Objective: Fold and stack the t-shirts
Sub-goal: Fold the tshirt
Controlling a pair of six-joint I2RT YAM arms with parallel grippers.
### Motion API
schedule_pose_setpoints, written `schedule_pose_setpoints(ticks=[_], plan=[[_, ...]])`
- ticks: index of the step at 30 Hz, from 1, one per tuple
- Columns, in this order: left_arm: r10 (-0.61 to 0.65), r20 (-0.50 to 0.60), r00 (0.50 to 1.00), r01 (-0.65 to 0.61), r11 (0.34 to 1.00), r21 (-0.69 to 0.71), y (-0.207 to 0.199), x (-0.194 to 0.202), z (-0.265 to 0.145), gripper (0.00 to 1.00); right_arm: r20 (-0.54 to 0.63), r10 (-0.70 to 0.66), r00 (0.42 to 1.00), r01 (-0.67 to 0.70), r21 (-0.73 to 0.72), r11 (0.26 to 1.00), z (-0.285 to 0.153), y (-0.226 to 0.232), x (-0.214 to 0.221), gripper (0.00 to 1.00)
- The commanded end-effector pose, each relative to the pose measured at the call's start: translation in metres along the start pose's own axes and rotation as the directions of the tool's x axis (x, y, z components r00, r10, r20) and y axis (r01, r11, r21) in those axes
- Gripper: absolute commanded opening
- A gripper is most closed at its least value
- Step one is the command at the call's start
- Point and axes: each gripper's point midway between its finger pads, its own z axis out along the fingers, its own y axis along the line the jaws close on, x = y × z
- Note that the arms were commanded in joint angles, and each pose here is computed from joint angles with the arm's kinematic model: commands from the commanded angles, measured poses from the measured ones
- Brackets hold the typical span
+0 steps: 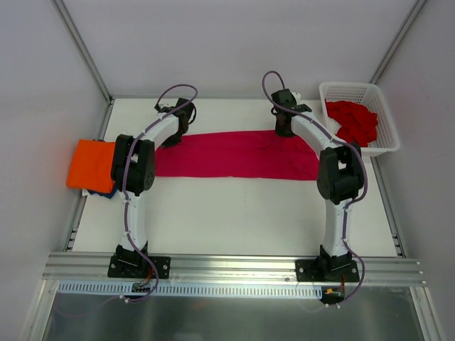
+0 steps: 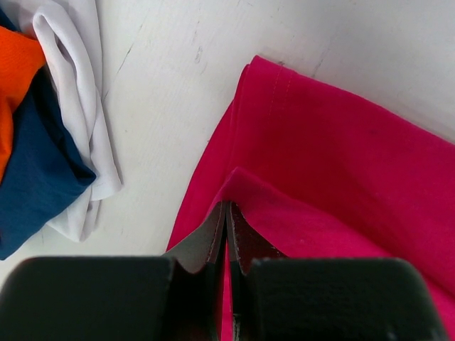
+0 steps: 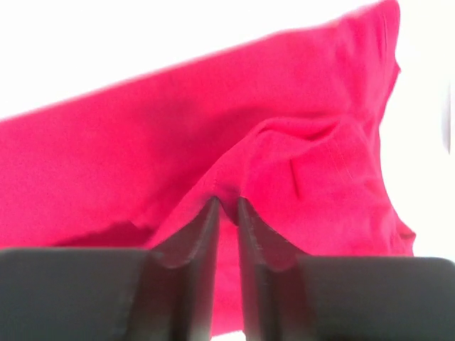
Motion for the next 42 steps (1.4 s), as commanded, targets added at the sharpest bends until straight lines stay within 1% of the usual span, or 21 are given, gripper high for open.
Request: schedule_pose_setpoints(ticks=[1, 2, 3, 5, 6, 10, 14, 15, 17, 18, 20, 21, 22, 24, 25, 26, 28, 29, 35, 38, 42], plan=[[0.02, -0.008, 1.0, -0.02, 1.0, 0.008, 0.004, 0.001, -0.005, 0.0, -0.036, -0.039, 0.999, 0.039, 0.006, 0.999, 0.014, 0.002, 0.0, 0.23], [0.021, -0.008, 1.0, -0.021, 1.0, 0.008, 0.004, 0.001, -0.005, 0.0, -0.03, -0.04, 0.999, 0.04, -0.001, 0.999, 0.015, 0.003, -0.005, 0.27], [0.021, -0.01, 1.0, -0.021, 1.0, 0.008, 0.004, 0.001, -0.004, 0.0, -0.032, -0.041, 0.999, 0.041, -0.002, 0.999, 0.018, 0.004, -0.005, 0.42], [0.025, -0.012, 1.0, -0.025, 1.0, 0.011, 0.003, 0.001, -0.004, 0.0, -0.03, -0.045, 0.999, 0.045, -0.003, 0.999, 0.024, 0.007, -0.008, 0.66], [0.028, -0.011, 1.0, -0.028, 1.0, 0.012, 0.003, 0.002, -0.004, 0.0, -0.027, -0.045, 0.999, 0.044, -0.008, 0.999, 0.024, 0.008, -0.01, 0.69], [0.029, -0.015, 0.999, -0.029, 1.0, 0.012, 0.004, 0.003, -0.004, 0.0, 0.009, -0.045, 0.999, 0.046, -0.041, 0.998, 0.02, 0.014, -0.021, 0.71], [0.027, -0.018, 0.999, -0.027, 1.0, 0.009, 0.005, 0.005, -0.004, 0.0, 0.086, -0.023, 0.996, 0.027, -0.053, 0.998, -0.002, 0.007, -0.033, 0.71], [0.028, -0.017, 0.999, -0.028, 1.0, 0.01, 0.005, 0.005, -0.005, 0.0, 0.122, -0.008, 0.992, 0.015, -0.057, 0.998, -0.015, 0.001, -0.038, 0.71], [0.026, -0.017, 1.0, -0.026, 1.0, 0.01, 0.005, 0.004, -0.005, 0.0, 0.151, 0.0, 0.989, 0.008, -0.057, 0.998, -0.031, -0.006, -0.043, 0.72], [0.028, -0.018, 0.999, -0.028, 1.0, 0.009, 0.005, 0.005, -0.004, 0.0, 0.181, 0.015, 0.983, -0.006, -0.051, 0.999, -0.048, -0.014, -0.049, 0.72], [0.033, -0.017, 0.999, -0.033, 0.999, 0.013, 0.003, 0.004, -0.004, 0.0, 0.169, 0.019, 0.985, -0.014, -0.029, 0.999, -0.058, -0.025, -0.04, 0.72], [0.034, -0.02, 0.999, -0.034, 0.999, 0.015, 0.002, 0.005, -0.003, 0.0, 0.184, 0.035, 0.982, -0.03, -0.03, 0.999, -0.073, -0.032, -0.042, 0.72], [0.035, -0.022, 0.999, -0.035, 0.999, 0.016, 0.002, 0.005, -0.004, 0.0, 0.162, 0.031, 0.986, -0.028, -0.019, 0.999, -0.073, -0.036, -0.029, 0.72], [0.03, -0.025, 0.999, -0.029, 0.999, 0.019, 0.003, 0.006, -0.004, 0.0, 0.16, 0.05, 0.986, -0.048, -0.018, 0.999, -0.079, -0.042, -0.021, 0.71], [0.031, -0.028, 0.999, -0.031, 0.999, 0.019, 0.003, 0.007, -0.003, 0.0, 0.154, 0.052, 0.987, -0.051, -0.013, 0.999, -0.082, -0.046, -0.014, 0.69], [0.033, -0.032, 0.999, -0.033, 0.999, 0.022, 0.002, 0.009, -0.003, 0.0, 0.146, 0.054, 0.988, -0.053, -0.01, 0.999, -0.081, -0.047, -0.01, 0.5], [0.034, -0.041, 0.999, -0.033, 0.999, 0.031, 0.002, 0.012, -0.004, 0.0, 0.112, 0.044, 0.993, -0.045, 0.007, 0.999, -0.072, -0.048, 0.0, 0.19], [0.038, -0.049, 0.998, -0.037, 0.999, 0.03, 0.002, 0.015, -0.003, 0.0, 0.098, 0.042, 0.994, -0.043, 0.012, 0.999, -0.068, -0.046, 0.003, 0.01], [0.03, -0.076, 0.997, -0.028, 0.999, 0.034, 0.004, 0.027, -0.002, 0.0, -0.087, 0.007, 0.996, -0.003, 0.039, 0.999, -0.028, -0.035, 0.049, 0.01], [0.034, -0.085, 0.996, -0.031, 0.999, 0.039, 0.003, 0.03, -0.001, 0.0, -0.156, 0.006, 0.988, -0.001, 0.034, 0.999, -0.012, -0.029, 0.068, 0.01], [0.037, -0.099, 0.994, -0.034, 0.999, 0.037, 0.004, 0.037, -0.001, 0.0, -0.219, -0.003, 0.976, 0.013, 0.043, 0.999, 0.002, -0.023, 0.081, 0.0]])
